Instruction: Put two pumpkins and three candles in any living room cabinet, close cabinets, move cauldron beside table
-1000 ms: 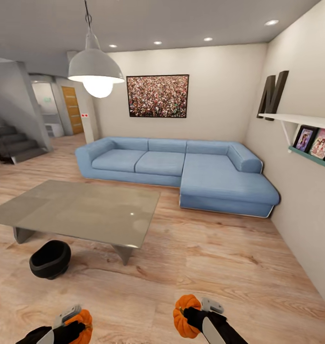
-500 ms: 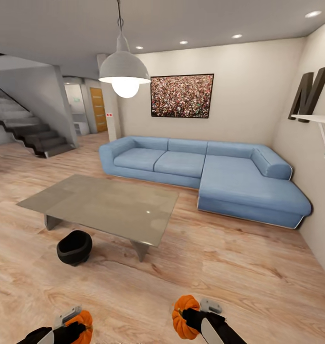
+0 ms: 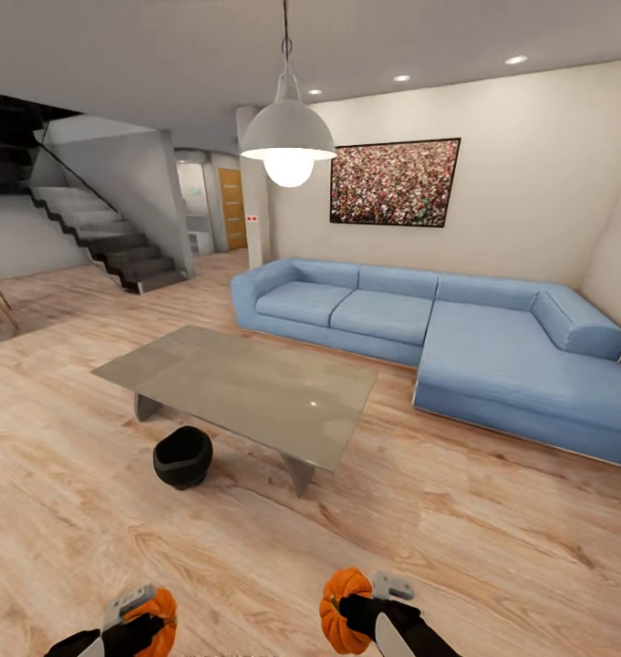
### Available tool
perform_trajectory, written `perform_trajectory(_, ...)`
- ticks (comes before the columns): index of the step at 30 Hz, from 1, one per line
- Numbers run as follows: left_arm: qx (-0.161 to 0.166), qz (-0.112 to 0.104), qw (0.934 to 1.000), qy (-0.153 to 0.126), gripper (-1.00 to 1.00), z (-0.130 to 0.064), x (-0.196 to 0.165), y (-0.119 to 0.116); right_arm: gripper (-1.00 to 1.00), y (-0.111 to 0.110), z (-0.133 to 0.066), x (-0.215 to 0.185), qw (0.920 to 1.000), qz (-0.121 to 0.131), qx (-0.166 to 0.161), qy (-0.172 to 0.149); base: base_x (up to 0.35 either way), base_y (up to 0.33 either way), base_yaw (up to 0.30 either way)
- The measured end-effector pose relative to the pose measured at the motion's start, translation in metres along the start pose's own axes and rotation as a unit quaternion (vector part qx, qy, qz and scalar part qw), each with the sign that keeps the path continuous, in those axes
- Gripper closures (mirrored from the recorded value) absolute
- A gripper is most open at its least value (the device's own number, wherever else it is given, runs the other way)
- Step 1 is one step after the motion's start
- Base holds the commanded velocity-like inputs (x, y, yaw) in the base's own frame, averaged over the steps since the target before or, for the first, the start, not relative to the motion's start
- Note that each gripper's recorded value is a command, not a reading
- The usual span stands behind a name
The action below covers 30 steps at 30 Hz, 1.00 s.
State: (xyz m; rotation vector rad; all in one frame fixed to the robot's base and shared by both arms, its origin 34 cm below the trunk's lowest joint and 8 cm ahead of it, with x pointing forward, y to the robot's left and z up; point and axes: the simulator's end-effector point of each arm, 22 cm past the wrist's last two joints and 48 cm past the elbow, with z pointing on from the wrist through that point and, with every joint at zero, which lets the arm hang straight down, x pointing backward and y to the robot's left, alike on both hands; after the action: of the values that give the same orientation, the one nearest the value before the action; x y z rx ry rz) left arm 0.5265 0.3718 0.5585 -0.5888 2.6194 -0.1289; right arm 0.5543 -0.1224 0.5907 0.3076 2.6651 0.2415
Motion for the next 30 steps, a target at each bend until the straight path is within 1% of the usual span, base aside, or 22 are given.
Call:
perform_trajectory(4,-0.003,0.001,1.0,0.0,1.0,0.0,0.001,0.004,1.0,0.002,0.0,0.002,1.0,-0.002,0.0,0.002,0.0,0.0,0.282)
perform_trajectory(8,-0.002,0.0,1.0,0.002,1.0,0.0,0.003,0.002,1.0,0.003,0.0,0.003,1.0,-0.002,-0.001,0.003,0.0,0.0,0.281)
perform_trajectory(13,-0.003,-0.001,1.0,0.002,1.0,0.0,0.002,0.004,1.0,-0.001,0.002,0.016,0.9999,-0.003,0.003,0.016,0.0,0.0,0.281)
perform_trajectory(24,-0.005,-0.001,1.0,0.0,1.0,-0.001,0.0,0.008,1.0,-0.001,0.003,0.016,0.9999,-0.005,0.004,0.015,0.0,0.0,0.281)
perform_trajectory(27,-0.005,-0.001,1.0,0.001,1.0,-0.001,0.0,0.009,1.0,-0.001,0.003,0.016,0.9998,-0.011,0.005,0.013,0.0,0.0,0.282)
perform_trajectory(30,-0.005,-0.001,1.0,0.0,1.0,-0.001,0.0,0.009,1.0,0.003,0.003,0.017,0.9996,-0.027,0.004,0.012,0.0,0.0,0.281)
